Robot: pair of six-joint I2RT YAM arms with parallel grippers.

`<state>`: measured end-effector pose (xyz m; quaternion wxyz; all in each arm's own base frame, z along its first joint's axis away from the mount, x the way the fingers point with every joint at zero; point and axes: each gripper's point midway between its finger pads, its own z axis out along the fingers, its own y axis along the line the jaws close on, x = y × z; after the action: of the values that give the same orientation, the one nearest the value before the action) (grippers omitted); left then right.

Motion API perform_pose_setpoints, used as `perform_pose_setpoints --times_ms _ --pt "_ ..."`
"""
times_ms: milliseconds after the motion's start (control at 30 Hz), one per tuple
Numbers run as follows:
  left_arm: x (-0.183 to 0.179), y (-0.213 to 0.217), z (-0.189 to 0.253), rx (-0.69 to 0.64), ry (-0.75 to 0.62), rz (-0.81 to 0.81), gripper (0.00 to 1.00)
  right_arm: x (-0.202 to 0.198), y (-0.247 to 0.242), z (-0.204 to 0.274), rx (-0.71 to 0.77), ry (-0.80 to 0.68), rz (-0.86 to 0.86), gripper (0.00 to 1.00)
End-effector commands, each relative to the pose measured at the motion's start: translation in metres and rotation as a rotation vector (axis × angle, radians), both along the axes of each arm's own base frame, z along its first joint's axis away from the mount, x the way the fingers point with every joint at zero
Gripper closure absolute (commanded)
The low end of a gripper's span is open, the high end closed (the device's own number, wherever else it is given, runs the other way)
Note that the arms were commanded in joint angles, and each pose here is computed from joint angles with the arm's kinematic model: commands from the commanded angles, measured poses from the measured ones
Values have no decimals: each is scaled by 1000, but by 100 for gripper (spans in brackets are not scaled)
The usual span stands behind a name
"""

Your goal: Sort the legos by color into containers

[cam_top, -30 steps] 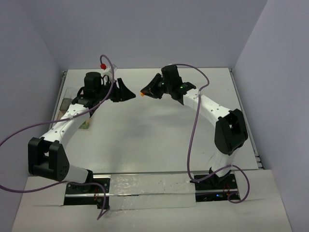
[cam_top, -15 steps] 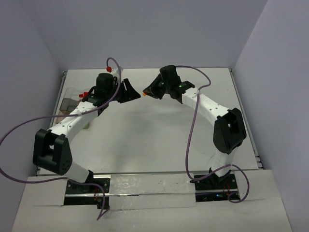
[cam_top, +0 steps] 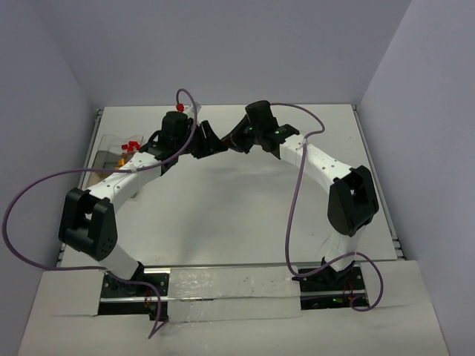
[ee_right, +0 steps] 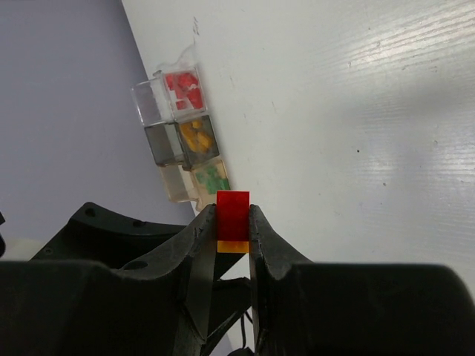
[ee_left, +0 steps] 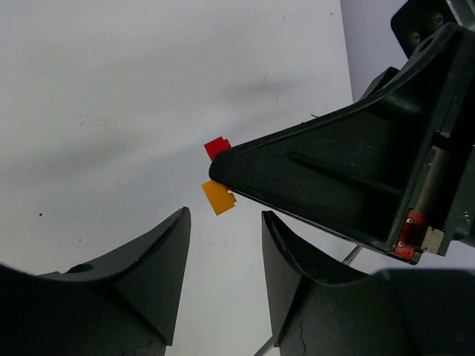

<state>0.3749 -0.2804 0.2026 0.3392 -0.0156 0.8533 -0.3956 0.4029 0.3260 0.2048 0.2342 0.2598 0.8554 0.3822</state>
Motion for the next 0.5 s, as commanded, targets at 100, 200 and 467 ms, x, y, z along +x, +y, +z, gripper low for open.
perform_pose_setpoints --times_ms 100,200,467 --pt "18 -4 26 -29 -64 44 49 -2 3 -7 11 19 -6 100" --pt "22 -2 23 -15 -56 67 52 -4 4 -7 13 20 -2 100" --pt "27 0 20 -1 -48 88 60 -7 8 -6 22 15 15 100"
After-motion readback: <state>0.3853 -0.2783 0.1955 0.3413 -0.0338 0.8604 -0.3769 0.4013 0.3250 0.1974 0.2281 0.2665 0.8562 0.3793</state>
